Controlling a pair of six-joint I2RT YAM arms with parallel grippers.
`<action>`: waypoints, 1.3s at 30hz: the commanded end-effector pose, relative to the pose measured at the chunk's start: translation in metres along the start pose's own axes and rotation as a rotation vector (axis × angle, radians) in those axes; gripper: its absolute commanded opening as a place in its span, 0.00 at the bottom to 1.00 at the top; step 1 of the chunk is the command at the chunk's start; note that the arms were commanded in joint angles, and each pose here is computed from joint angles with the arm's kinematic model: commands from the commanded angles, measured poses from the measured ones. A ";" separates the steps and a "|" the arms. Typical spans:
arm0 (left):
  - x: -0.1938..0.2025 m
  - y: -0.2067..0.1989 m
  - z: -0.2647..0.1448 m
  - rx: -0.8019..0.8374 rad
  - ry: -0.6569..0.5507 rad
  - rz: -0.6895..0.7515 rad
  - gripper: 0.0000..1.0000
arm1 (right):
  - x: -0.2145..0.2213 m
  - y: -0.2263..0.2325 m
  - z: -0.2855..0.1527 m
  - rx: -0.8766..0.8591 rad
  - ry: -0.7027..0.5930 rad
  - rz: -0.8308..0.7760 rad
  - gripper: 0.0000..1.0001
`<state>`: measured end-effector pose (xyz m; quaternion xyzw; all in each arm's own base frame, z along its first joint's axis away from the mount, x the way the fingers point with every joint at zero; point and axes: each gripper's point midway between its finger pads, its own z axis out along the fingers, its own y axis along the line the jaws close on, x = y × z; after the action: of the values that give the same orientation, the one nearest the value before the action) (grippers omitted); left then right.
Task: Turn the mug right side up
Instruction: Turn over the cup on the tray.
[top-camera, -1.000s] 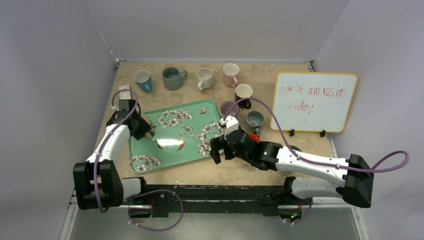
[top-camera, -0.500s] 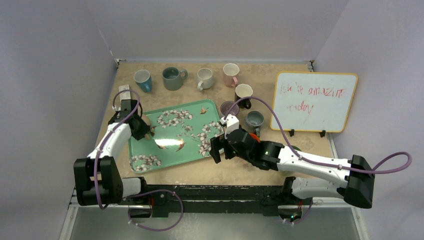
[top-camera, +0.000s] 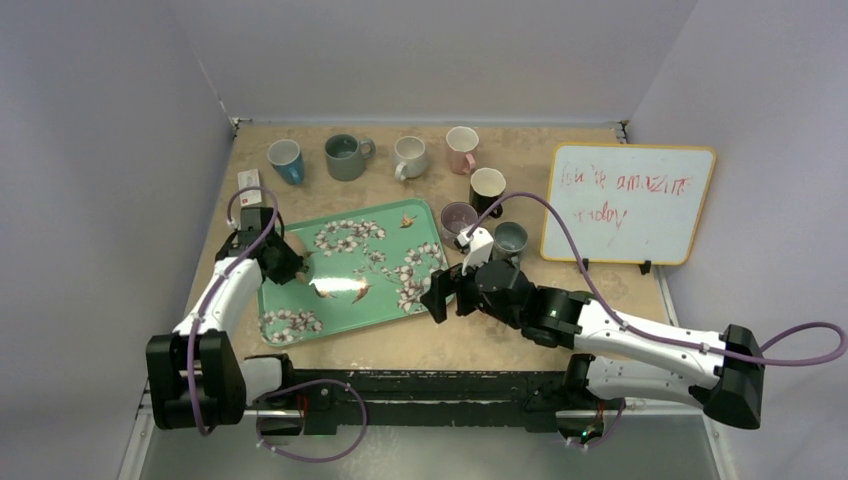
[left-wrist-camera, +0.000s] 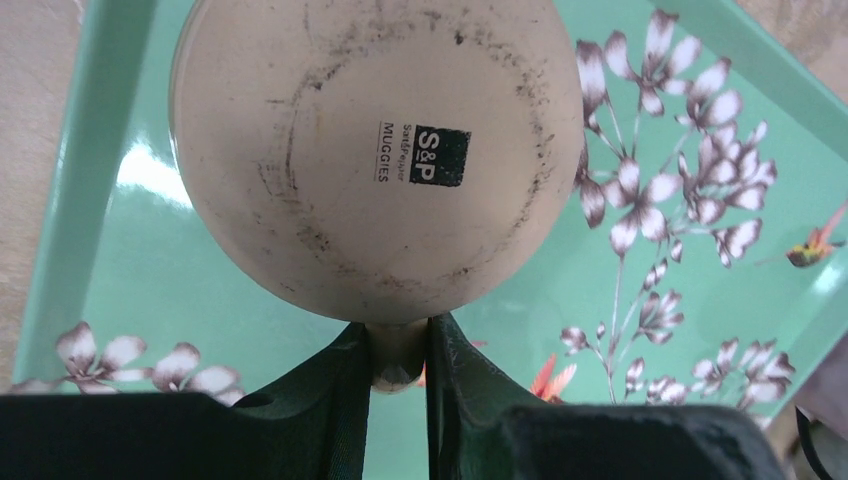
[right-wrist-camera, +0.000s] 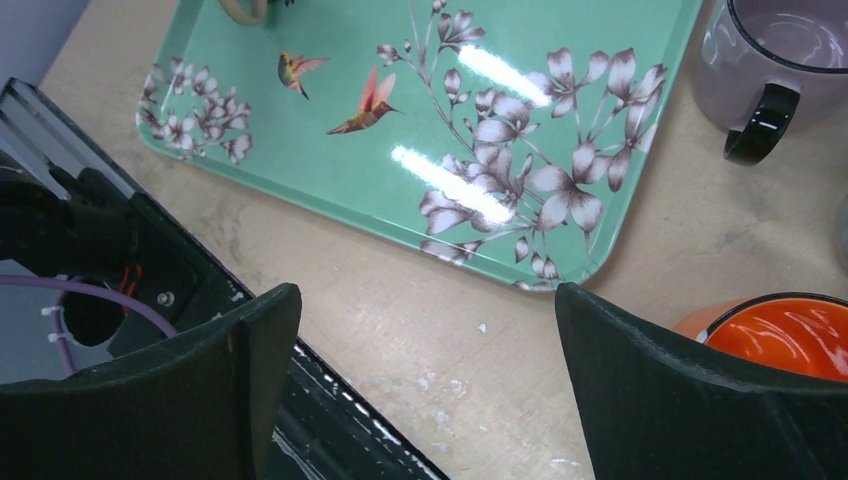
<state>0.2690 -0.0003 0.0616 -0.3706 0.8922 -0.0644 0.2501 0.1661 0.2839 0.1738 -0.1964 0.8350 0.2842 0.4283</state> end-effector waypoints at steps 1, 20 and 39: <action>0.007 -0.023 -0.019 0.143 0.013 -0.037 0.00 | -0.011 0.011 -0.001 -0.045 -0.055 0.087 0.99; 0.032 -0.055 -0.064 0.384 0.108 -0.140 0.00 | -0.054 0.080 -0.007 -0.390 -0.201 0.124 0.95; 0.032 -0.063 -0.083 0.398 0.158 -0.139 0.00 | -0.072 0.132 0.115 -0.422 -0.485 -0.395 0.62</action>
<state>0.2320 -0.0673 0.1071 -0.3851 0.8617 -0.2525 0.2129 0.1906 0.4423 0.1813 -0.3378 0.6858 0.4030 0.5032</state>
